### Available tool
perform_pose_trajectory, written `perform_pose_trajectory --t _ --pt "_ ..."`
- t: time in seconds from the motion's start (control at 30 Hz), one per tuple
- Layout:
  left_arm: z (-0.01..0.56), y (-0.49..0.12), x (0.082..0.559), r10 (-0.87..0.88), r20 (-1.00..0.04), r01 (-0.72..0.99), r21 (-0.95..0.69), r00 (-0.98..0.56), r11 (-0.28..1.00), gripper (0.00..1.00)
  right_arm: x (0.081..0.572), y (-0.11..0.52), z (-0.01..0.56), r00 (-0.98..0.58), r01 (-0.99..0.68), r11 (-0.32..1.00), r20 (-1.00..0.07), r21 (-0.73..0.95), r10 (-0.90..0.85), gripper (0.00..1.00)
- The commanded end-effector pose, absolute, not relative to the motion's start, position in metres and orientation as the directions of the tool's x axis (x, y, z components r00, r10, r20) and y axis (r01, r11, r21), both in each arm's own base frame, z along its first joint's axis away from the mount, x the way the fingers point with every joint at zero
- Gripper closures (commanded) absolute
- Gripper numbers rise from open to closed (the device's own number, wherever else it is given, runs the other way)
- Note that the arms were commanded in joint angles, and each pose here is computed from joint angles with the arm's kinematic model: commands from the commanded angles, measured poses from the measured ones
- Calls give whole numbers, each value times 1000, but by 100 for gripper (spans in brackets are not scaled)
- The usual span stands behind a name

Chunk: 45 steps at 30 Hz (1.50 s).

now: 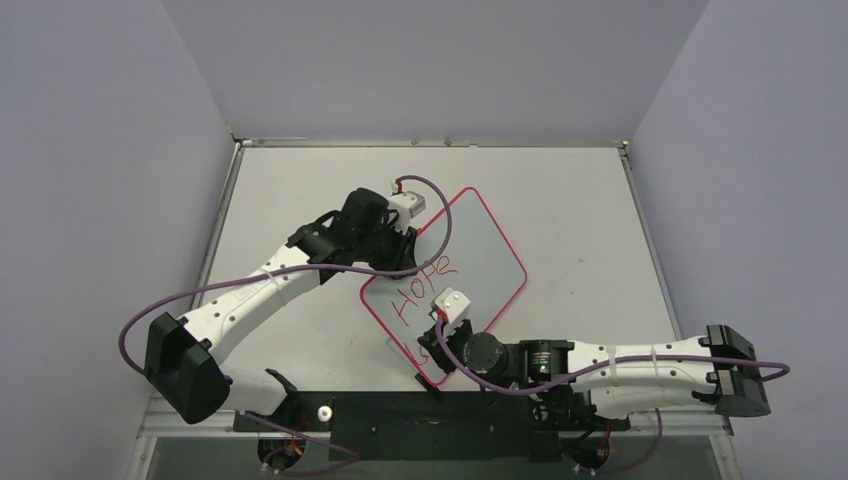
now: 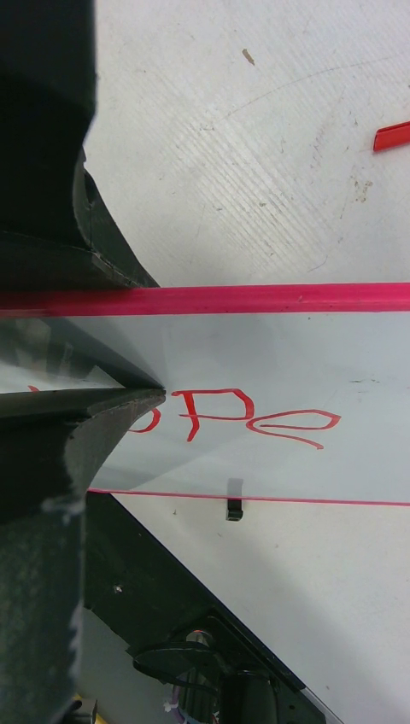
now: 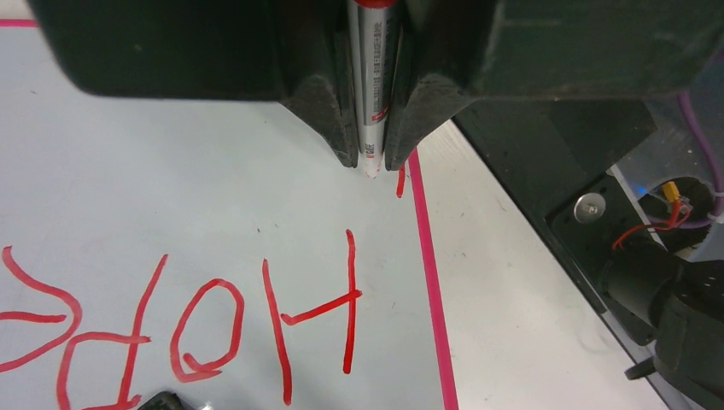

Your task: Write a sentence on the whiteboard

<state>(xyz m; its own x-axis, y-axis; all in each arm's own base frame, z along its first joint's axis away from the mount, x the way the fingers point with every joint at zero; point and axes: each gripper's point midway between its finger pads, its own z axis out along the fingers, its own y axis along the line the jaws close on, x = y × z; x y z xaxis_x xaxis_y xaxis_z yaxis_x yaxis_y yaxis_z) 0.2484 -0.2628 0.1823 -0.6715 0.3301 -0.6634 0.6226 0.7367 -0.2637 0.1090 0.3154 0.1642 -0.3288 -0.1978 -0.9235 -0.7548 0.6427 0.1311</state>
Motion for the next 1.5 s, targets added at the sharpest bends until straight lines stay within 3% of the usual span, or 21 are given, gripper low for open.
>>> perform_pose_trajectory --t 0.0,0.57,0.93,1.47 --pt "140 -216 259 508 -571 617 4 -645 787 100 115 331 180 -309 -754 641 -939 146 -149 100" --pt "140 -216 258 508 -571 617 3 -645 787 100 131 316 138 -355 -706 699 -910 111 -214 100" --pt "140 -215 259 507 -571 615 4 -645 788 100 131 310 180 -354 -703 682 -931 200 -91 100" --pt "138 -216 259 511 -566 616 7 -647 788 100 143 297 152 -393 -666 718 -913 201 -108 100"
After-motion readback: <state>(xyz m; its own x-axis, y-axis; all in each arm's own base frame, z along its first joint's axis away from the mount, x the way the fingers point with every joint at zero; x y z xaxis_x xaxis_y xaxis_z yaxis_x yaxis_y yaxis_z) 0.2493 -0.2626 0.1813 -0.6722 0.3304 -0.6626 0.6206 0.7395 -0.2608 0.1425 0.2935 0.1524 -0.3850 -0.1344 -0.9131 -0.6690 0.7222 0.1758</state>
